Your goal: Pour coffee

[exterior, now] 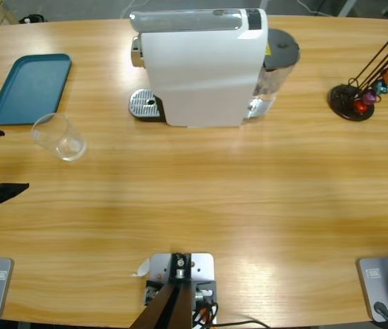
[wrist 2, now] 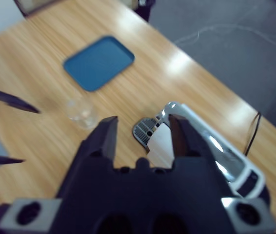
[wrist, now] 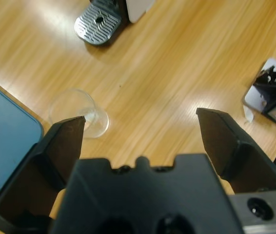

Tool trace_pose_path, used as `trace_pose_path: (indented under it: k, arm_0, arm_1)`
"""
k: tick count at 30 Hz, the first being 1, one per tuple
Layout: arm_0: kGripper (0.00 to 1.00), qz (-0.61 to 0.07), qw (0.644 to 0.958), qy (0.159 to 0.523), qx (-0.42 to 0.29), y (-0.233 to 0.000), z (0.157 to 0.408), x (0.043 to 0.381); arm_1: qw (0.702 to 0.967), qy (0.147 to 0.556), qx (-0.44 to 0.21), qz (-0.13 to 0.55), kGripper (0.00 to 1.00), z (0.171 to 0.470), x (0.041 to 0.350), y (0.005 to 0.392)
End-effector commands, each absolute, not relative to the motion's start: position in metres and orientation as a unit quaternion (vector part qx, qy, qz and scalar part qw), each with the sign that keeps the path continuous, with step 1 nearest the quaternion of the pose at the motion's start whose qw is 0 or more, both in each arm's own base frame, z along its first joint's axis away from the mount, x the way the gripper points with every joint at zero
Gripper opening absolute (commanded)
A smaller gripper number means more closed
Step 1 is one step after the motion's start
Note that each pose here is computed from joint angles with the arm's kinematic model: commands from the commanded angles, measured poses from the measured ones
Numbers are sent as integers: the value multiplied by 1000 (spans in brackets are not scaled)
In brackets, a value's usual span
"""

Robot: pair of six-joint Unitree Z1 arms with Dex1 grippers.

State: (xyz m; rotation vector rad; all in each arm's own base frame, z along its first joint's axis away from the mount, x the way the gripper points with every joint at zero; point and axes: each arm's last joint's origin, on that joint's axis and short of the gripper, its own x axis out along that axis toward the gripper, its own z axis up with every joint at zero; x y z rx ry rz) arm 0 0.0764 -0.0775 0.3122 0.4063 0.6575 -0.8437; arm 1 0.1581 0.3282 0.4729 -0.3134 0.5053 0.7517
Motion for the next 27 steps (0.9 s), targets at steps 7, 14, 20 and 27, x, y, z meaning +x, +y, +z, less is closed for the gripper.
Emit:
trace_pose_path:
  k: [7, 14, 20, 27]
  arm_0:
    - [1000, -301, 867, 352, 184, -96, 276, 109]
    - [1000, -214, 881, 367, 208, -89, 268, 119]
    - [996, -201, 868, 406, 203, -99, 236, 131]
    - [1000, -171, 881, 402, 184, -96, 226, 145]
  arm_1:
    - [863, 283, -178, 378, 1000, 456, 114, 239]
    - [854, 301, -184, 383, 1000, 430, 113, 239]
    - [851, 319, -180, 376, 1000, 410, 120, 245]
    - [850, 332, -171, 373, 1000, 398, 130, 250]
